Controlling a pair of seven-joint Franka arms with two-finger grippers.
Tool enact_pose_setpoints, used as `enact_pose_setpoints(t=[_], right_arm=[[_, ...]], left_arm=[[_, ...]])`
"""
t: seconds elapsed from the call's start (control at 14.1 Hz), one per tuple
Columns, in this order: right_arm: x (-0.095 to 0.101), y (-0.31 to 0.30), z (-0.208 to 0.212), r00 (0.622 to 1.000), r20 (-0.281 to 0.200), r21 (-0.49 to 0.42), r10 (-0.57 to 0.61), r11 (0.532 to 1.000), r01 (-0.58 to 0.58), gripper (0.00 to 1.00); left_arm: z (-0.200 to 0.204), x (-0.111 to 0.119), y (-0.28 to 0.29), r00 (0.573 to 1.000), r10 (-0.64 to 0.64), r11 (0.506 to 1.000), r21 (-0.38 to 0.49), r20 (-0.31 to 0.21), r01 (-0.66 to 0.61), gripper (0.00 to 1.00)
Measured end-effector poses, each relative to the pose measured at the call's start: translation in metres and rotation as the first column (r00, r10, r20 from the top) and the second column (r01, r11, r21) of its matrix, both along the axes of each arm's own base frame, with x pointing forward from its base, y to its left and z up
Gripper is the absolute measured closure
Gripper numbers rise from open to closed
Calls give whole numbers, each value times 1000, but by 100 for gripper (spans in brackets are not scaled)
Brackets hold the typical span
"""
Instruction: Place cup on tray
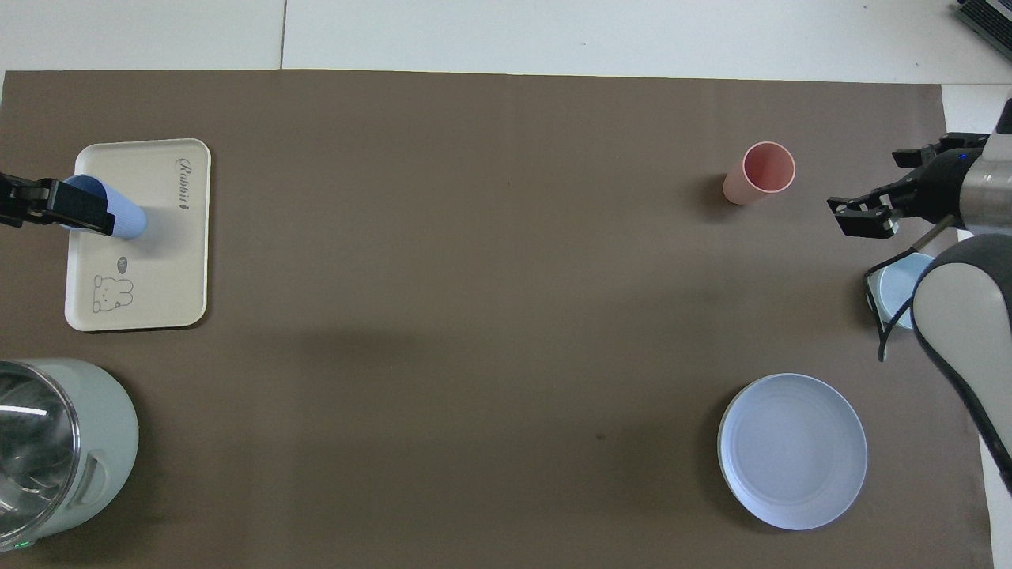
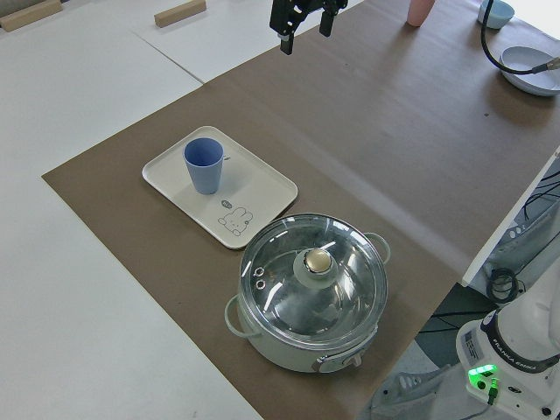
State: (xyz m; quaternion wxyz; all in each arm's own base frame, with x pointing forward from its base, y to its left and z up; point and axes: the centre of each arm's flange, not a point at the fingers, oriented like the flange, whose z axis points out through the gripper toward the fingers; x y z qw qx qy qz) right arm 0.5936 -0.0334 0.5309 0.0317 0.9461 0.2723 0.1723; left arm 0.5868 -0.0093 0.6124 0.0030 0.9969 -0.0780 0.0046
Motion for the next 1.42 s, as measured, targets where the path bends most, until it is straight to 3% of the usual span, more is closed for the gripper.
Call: enact_pose_setpoints(t=[0.14,0.36,0.78,0.92,1.42], right_arm=[[-9,5,11,985,-79,-20,-156,988,155,0],[-22,3,40,909,-181,-36,-374,927,374,0],[-50,8,90,772,-352,-93,-528,841,533,0],[-53,13,94,745,-377,-82,-551,821,566,0],[-52,15,91,739,-387,-82,-551,819,568,0]], left_arm=[[-8,-4,0,1000,0,1000,1,-1,0,0],[-12,-8,0,1000,0,1000,1,-3,0,0],[-13,-10,-2,1000,-2,1000,2,-2,2,0],[-16,-11,-2,1000,-2,1000,2,-12,2,0],[-13,-14,-4,1000,-6,1000,6,-16,6,0]])
